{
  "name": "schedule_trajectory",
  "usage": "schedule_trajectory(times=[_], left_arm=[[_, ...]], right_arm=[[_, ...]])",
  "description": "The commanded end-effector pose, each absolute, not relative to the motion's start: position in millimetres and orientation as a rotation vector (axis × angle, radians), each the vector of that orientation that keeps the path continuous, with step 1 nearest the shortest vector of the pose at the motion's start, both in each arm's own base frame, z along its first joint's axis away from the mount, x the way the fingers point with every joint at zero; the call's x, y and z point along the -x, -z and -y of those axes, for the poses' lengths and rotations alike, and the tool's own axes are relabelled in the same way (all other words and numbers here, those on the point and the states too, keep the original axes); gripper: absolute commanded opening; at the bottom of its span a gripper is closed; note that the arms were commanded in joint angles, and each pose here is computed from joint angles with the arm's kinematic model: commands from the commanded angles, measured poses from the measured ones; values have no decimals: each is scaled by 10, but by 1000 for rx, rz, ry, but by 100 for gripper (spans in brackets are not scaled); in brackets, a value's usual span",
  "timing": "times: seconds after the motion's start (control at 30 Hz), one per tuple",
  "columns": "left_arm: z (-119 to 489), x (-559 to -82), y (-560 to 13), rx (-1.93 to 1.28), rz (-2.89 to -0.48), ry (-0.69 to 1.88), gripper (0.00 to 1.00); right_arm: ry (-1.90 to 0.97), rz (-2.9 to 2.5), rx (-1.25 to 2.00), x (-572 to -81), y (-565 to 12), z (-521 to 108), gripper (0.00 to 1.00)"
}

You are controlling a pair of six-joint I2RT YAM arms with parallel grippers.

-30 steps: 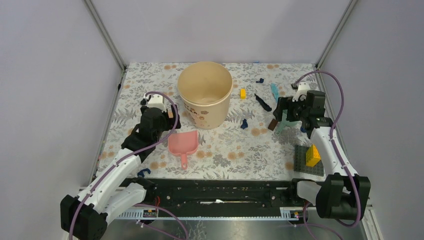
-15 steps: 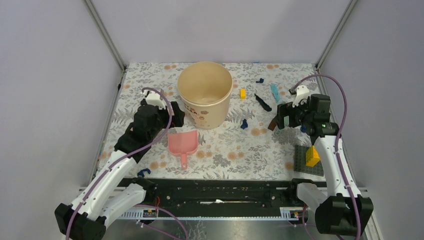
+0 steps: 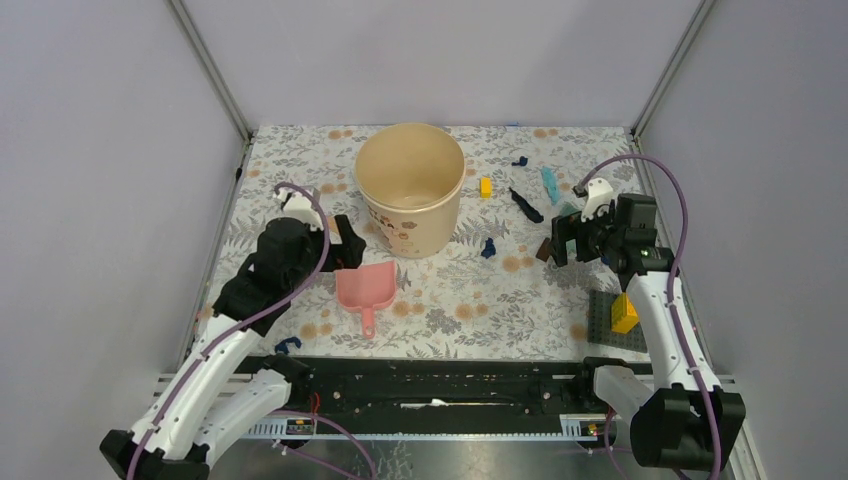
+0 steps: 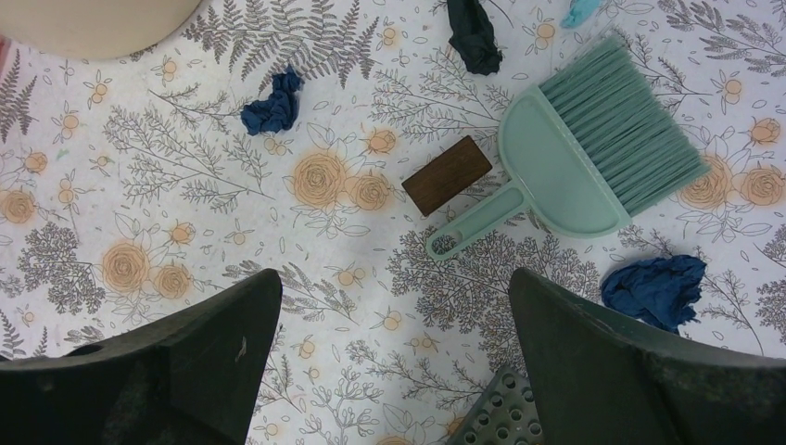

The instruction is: Sweep away the paper scraps from the table

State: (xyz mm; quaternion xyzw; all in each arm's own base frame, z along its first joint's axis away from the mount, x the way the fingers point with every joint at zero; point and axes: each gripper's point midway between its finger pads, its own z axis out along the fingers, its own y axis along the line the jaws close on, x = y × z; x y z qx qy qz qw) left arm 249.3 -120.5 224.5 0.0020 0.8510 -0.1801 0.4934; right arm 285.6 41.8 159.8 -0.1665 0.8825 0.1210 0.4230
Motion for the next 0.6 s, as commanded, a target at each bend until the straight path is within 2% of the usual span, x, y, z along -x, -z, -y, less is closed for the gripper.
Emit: schedule_trajectory(times=[0.0, 0.07, 0.2, 0.57], left_arm=[[1142, -2423, -2154, 113, -2078, 452, 99], [1220, -2394, -2003, 135, -2132, 496, 99], [1768, -2169, -1838, -158, -2213, 812, 99], [1772, -2184, -1943, -218, -2068, 823, 99]], right_arm=[[-320, -2211, 442, -2885, -1565, -434, 100], [-324, -2214, 440, -2901, -1571, -437, 100], [-345, -2213, 441, -2898, -1566, -463, 100], [-303, -2287, 428, -2963, -1384, -370, 100]])
